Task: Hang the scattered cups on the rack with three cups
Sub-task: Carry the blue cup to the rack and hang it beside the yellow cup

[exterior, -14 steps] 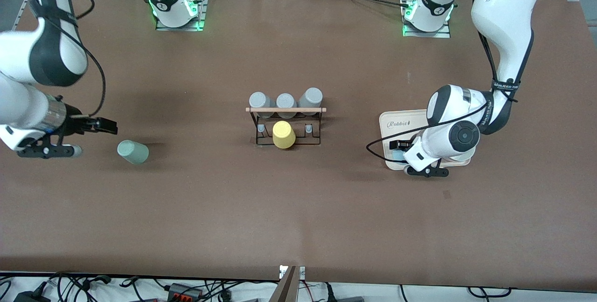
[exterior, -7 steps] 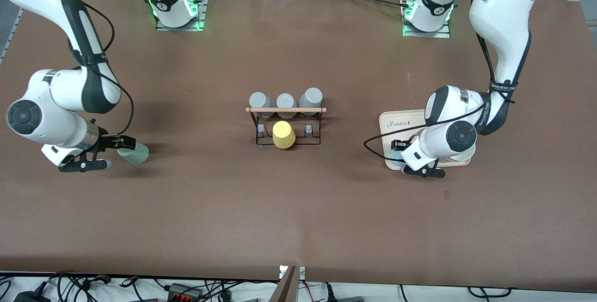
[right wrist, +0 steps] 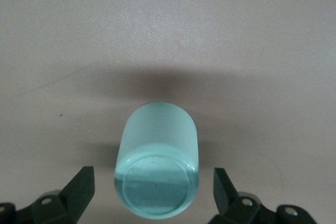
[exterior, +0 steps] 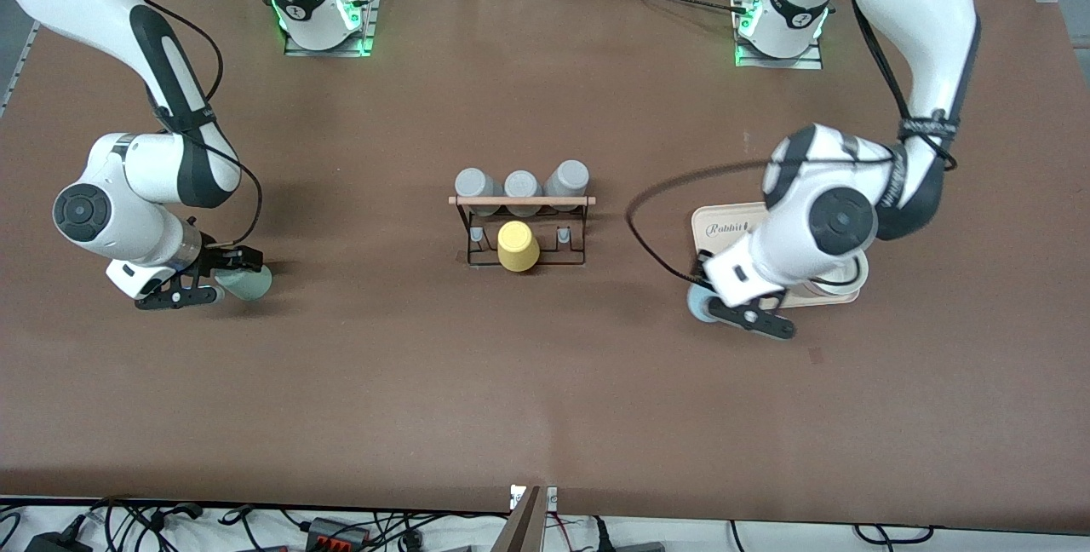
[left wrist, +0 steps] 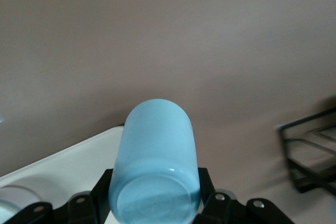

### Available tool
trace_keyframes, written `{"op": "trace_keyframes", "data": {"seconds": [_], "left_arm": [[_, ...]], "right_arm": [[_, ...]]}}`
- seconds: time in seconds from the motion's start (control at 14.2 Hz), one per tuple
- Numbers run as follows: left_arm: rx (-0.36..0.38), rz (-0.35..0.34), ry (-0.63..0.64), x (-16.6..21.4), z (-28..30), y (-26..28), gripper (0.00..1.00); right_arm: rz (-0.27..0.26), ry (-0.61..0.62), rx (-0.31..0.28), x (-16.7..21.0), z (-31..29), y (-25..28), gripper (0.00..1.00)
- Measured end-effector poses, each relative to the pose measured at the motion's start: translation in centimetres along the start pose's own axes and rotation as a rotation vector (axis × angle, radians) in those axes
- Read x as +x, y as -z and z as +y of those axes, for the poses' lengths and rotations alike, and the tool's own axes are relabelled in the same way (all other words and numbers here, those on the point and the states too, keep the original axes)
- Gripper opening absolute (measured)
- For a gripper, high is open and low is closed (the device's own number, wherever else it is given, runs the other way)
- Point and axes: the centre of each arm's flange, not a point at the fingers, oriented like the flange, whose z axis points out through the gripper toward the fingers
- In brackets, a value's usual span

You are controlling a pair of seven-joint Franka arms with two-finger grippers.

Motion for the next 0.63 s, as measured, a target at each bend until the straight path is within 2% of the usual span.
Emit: {"op": "trace_keyframes", "data": {"seconds": [0.14,0.21,0.35,0.49,0.63], "left_arm": [[-0.015,0.033,0.022,0.0,5.7,2.1,0.67],[-0.043,0.037,0.037,-0.2,8.4,2.6,0.67],[-0.117,0.028,0.056,-0.9,12.6,3.3,0.67],[-0.206,0.013,0.082,-1.1,14.3,4.2,0.67],[-0.247,-0.003,0.107,-1.0,14.2,4.2,0.67]], "right_arm": [[0.000,0.002,0.000,0.0,0.0,0.0,0.96],[0.000,0.004,0.000,0.0,0.0,0.0,0.89],[0.003,0.007,0.000,0.1,-0.1,0.2,0.65],[0.004,0.010,0.000,0.1,-0.2,0.2,0.65],[0.009,0.014,-0.001,0.2,-0.2,0.4,0.65]]}}
